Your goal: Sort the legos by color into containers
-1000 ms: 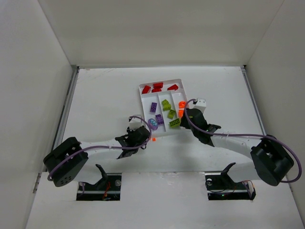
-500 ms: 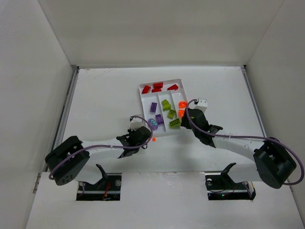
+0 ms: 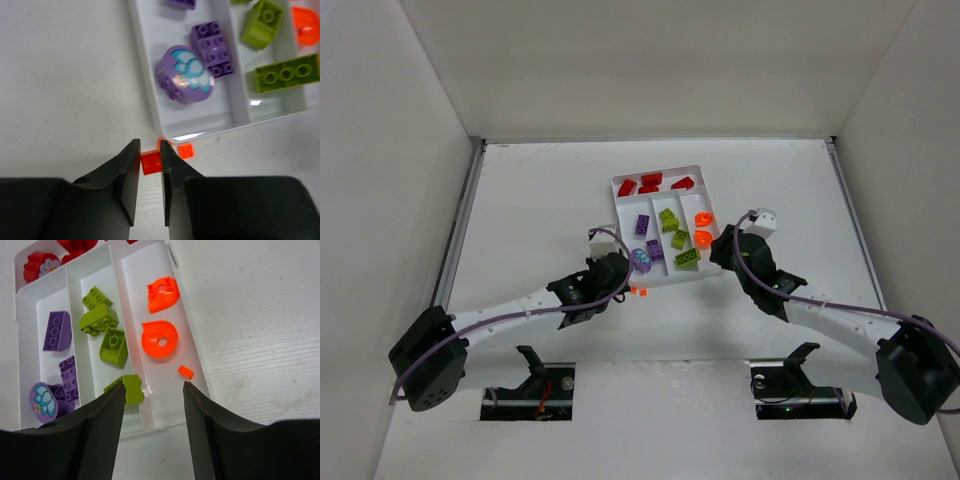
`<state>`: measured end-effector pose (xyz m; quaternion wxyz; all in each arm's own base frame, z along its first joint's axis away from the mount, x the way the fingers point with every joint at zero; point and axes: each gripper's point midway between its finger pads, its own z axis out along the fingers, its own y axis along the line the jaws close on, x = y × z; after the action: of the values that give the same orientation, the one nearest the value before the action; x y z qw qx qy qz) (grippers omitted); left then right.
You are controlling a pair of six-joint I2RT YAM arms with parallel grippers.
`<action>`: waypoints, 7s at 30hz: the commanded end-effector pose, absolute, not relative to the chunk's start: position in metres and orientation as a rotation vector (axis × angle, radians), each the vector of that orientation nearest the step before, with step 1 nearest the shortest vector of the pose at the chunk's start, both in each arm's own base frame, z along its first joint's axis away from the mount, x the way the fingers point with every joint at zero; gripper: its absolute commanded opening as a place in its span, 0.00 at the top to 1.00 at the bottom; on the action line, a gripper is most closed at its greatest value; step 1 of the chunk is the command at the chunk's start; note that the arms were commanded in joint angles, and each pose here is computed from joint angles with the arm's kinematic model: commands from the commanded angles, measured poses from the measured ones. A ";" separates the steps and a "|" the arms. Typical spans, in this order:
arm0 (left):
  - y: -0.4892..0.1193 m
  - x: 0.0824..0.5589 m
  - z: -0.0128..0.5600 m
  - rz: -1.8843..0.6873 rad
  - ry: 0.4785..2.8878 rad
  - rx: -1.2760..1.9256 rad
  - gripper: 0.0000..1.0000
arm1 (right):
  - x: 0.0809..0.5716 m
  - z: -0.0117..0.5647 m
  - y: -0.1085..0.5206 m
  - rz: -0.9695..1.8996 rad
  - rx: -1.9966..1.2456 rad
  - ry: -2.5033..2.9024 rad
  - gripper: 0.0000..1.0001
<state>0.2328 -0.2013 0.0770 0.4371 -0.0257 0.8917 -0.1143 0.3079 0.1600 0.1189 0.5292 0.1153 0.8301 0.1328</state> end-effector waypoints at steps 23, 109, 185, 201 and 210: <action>-0.415 0.437 0.130 -0.565 2.018 0.019 0.86 | 0.315 0.144 0.118 0.386 0.516 1.823 0.76; -0.197 0.215 0.054 -0.489 2.168 -0.130 0.70 | 0.233 0.030 0.347 0.223 -0.196 2.215 0.77; -0.247 0.213 0.005 -0.160 2.293 0.193 0.76 | 0.329 0.174 0.179 0.381 0.249 1.888 0.49; -0.261 0.208 0.076 -0.280 2.181 0.171 0.88 | 0.327 0.180 0.165 0.391 0.294 1.852 0.49; -0.309 0.252 0.154 -0.486 2.047 0.119 0.87 | 0.332 0.167 0.112 0.324 0.505 1.809 0.49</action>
<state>0.2304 -0.2856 0.1237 0.4736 0.0478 0.8630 -0.1694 0.3265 0.1281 0.1546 0.5574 0.1692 0.8025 0.1292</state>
